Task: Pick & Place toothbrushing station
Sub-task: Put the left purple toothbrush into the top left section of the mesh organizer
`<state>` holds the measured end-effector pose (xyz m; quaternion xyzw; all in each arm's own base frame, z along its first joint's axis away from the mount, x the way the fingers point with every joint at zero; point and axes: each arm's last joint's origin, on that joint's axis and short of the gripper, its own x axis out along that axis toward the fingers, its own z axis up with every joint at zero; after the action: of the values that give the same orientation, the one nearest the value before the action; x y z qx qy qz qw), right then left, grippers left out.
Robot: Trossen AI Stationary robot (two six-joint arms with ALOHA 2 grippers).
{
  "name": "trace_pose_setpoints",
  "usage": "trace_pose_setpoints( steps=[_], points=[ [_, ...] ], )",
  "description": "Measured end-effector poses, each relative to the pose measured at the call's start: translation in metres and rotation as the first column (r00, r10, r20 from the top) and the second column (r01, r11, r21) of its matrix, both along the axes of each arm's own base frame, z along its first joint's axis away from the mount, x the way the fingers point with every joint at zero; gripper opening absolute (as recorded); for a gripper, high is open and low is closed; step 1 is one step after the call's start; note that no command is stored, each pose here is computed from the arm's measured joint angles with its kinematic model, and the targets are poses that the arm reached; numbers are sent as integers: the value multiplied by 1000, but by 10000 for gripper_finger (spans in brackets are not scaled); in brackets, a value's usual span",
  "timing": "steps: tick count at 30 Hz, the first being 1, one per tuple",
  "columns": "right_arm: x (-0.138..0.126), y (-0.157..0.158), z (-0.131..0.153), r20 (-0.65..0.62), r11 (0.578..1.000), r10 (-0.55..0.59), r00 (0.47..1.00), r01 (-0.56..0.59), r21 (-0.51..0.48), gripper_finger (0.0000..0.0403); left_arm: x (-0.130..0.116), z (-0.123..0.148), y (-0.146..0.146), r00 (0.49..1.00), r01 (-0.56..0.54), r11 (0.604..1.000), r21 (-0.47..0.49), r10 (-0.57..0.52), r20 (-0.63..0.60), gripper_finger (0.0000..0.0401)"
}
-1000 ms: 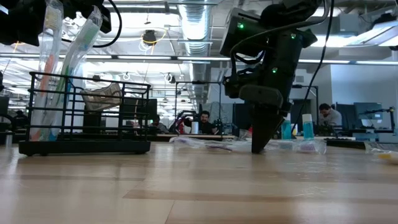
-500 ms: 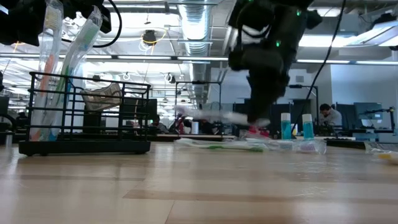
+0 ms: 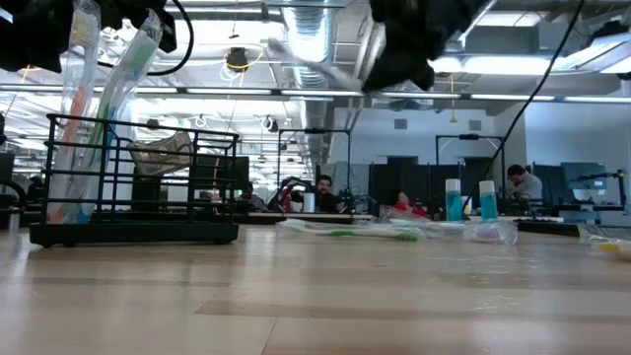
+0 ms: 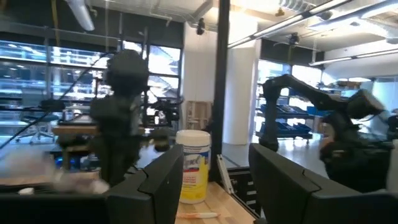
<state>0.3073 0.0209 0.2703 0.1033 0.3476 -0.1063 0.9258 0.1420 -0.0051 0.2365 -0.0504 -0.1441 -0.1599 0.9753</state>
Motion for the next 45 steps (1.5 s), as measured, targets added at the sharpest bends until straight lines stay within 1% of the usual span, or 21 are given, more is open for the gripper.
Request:
trace_pose_setpoints(
  steps=[5,9,13,15,18,24,30,36,43,45],
  points=[
    [5,0,12,123,999,43,992,-40,-33,0,1,1,3,995,-102,994,-34,102,5,176],
    [9,1,19,195,996,83,977,-74,-53,0,1,1,4,986,-162,987,14,162,27,176],
    [12,2,24,254,993,106,961,-90,-74,0,4,1,6,976,-216,976,4,216,32,176],
    [13,2,26,268,993,108,957,-90,-78,0,6,2,7,970,-238,971,4,238,60,176],
    [14,2,27,277,991,117,954,-96,-90,0,10,4,7,957,-277,960,42,271,104,176],
    [15,2,29,300,990,125,946,-99,-100,1,33,17,14,945,-323,945,62,317,82,176],
    [15,4,29,300,987,143,943,-114,-112,1,62,27,22,938,-347,935,72,345,39,176],
    [15,5,30,305,985,156,940,-124,-121,1,87,31,26,956,-292,952,90,292,11,176],
    [16,6,32,325,980,180,929,-142,-137,1,104,33,27,963,-269,958,97,270,-5,176],
    [16,6,33,329,980,182,927,-143,-140,1,105,34,26,970,-240,965,105,241,-3,176]
  ],
)
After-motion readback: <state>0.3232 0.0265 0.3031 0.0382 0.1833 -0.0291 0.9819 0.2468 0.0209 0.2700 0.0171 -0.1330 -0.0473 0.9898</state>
